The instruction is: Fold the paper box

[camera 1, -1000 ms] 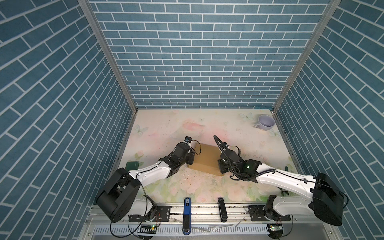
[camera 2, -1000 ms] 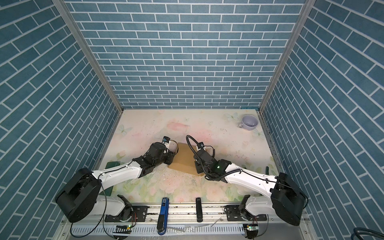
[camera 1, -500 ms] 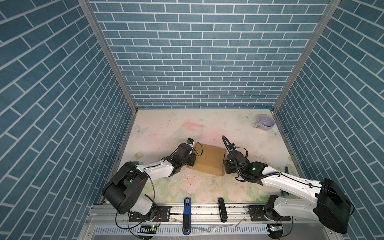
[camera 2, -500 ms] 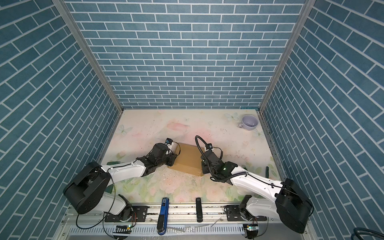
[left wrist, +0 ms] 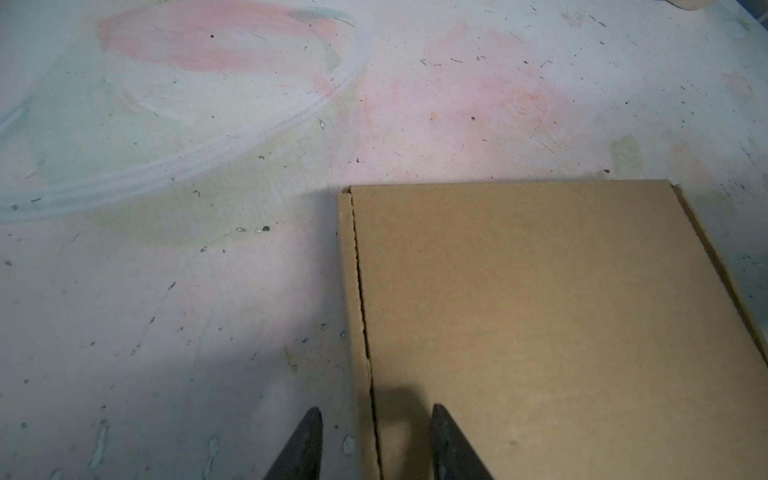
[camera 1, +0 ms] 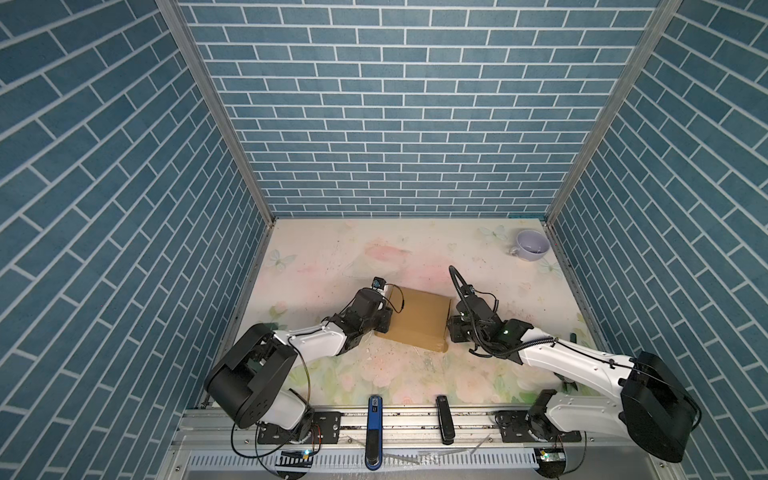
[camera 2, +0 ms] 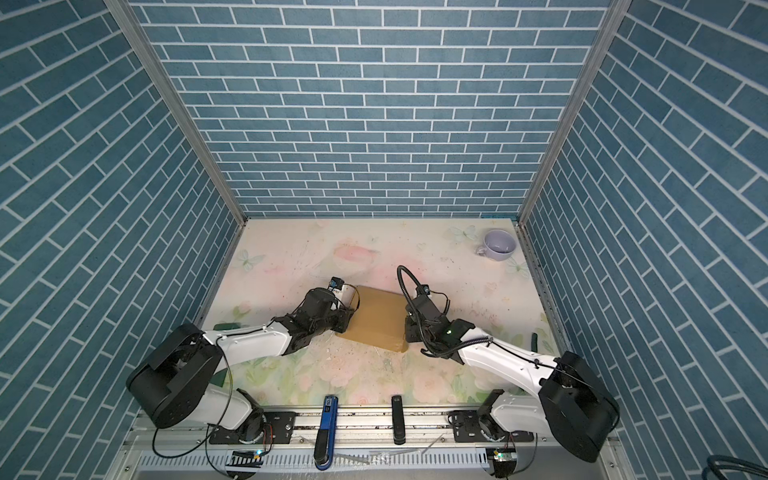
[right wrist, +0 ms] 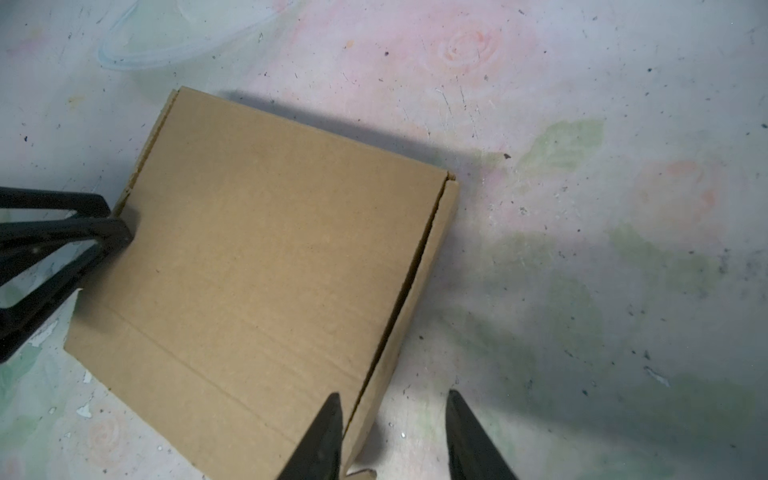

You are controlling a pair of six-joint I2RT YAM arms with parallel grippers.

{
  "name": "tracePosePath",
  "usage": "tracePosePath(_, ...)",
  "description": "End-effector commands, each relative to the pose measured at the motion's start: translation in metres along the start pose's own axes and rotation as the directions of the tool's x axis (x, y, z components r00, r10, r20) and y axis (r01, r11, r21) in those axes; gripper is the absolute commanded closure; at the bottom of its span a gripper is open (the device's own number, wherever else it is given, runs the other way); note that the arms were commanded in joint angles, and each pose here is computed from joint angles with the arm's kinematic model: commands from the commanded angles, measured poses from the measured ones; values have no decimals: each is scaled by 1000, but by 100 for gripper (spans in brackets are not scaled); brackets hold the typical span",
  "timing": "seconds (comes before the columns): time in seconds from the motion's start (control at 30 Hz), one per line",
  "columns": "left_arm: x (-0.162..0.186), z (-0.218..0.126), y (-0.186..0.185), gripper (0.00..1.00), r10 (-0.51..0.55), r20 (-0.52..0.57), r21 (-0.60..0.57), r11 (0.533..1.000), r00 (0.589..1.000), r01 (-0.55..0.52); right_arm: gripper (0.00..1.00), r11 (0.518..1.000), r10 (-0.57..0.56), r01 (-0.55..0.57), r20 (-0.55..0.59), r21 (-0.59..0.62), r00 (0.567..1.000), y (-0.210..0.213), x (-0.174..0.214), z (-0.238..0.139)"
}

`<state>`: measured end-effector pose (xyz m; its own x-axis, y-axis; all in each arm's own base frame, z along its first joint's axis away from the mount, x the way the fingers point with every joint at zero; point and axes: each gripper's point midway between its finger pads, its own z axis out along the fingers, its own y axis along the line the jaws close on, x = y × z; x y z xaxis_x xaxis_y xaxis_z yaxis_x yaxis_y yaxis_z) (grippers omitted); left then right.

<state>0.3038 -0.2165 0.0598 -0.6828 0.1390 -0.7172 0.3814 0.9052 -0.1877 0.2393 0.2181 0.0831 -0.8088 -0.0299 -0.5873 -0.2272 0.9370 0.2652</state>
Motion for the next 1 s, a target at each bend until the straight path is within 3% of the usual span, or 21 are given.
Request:
tracePosePath(0.0,-12,-16,5,55,-10,-7,-37,999,1000,10,58,998,57,-57,-13,-27,998,2,-1,5)
tracePosePath(0.2,-44,-37,3,53,13,-7,-40,999,1000,-13,58,997,75,-76,-29,-33,997,1,-8,5)
tracePosePath(0.43,-55,-41,9,54,28,-90,-29,999,996,-31,58,997,70,-71,-46,-9,996,-2,-17,11)
tracePosePath(0.97,-44,-8,22,59,50,-238,22,999,970,-46,58,996,78,-80,-35,-39,996,1,-30,17)
